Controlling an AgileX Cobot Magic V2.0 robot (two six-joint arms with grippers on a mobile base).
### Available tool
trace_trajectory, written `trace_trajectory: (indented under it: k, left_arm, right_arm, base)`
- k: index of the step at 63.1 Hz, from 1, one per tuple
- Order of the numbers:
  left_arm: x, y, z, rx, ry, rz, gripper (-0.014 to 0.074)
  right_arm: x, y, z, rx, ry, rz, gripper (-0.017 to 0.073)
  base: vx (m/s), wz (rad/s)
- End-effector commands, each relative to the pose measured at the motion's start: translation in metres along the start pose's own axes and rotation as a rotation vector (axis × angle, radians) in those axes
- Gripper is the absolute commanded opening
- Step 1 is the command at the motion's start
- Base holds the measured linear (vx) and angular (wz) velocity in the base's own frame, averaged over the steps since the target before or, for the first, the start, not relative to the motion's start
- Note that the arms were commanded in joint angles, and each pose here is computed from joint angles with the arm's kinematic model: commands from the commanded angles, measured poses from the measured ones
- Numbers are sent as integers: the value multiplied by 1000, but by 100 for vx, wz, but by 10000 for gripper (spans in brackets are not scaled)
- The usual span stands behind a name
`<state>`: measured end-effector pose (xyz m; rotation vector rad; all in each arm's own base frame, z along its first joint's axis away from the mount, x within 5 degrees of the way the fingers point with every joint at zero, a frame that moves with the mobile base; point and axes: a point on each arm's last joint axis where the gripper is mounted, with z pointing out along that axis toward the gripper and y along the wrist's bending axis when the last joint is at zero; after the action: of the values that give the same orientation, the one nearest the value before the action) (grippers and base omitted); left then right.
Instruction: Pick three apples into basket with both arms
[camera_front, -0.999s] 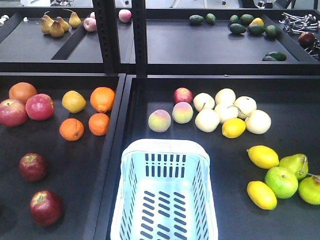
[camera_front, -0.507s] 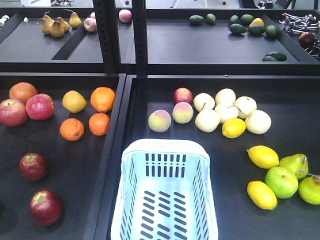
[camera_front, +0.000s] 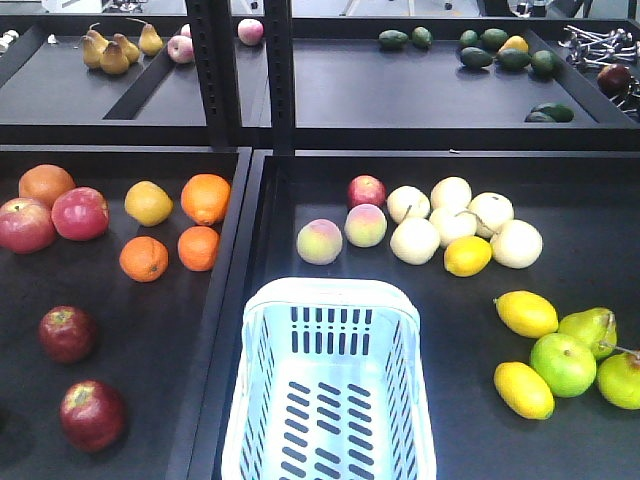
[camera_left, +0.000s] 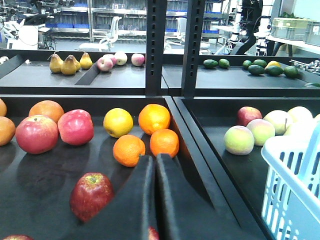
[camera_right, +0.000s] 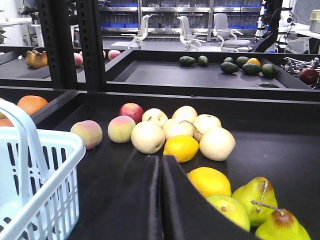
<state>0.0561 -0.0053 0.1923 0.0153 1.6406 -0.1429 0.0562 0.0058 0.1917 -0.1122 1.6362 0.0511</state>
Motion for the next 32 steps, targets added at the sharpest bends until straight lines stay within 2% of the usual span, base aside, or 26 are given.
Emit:
trace_trajectory:
  k: [1,5,10,14,24,32]
  left_arm:
    - [-8,-2,-2,19,-96,-14,-6]
    - [-14,-2,-3,23,-119,-26,-6]
    - [-27,-3,-6,34,-140,-117,-6]
    - [-39,-5,-10,39,-144,-149,-6]
    - [-81,-8,-16,36,-125,-149,-6]
    - [-114,-11,-12,16,1,-136,-6]
  right_arm:
    - [-3,0,0,4,-74,-18,-8]
    - [-3,0,0,4,-74,-18,-8]
    - [-3,0,0,4,-74,-18,-8]
    - [-3,0,0,4,-74,-18,-8]
    - [-3,0,0,4,-74,-18,-8]
    - [-3,0,0,4,-74,-18,-8]
  base:
    - [0,0]
    - [0,0]
    - [0,0]
    - [0,0]
    - [0,0]
    - [0,0]
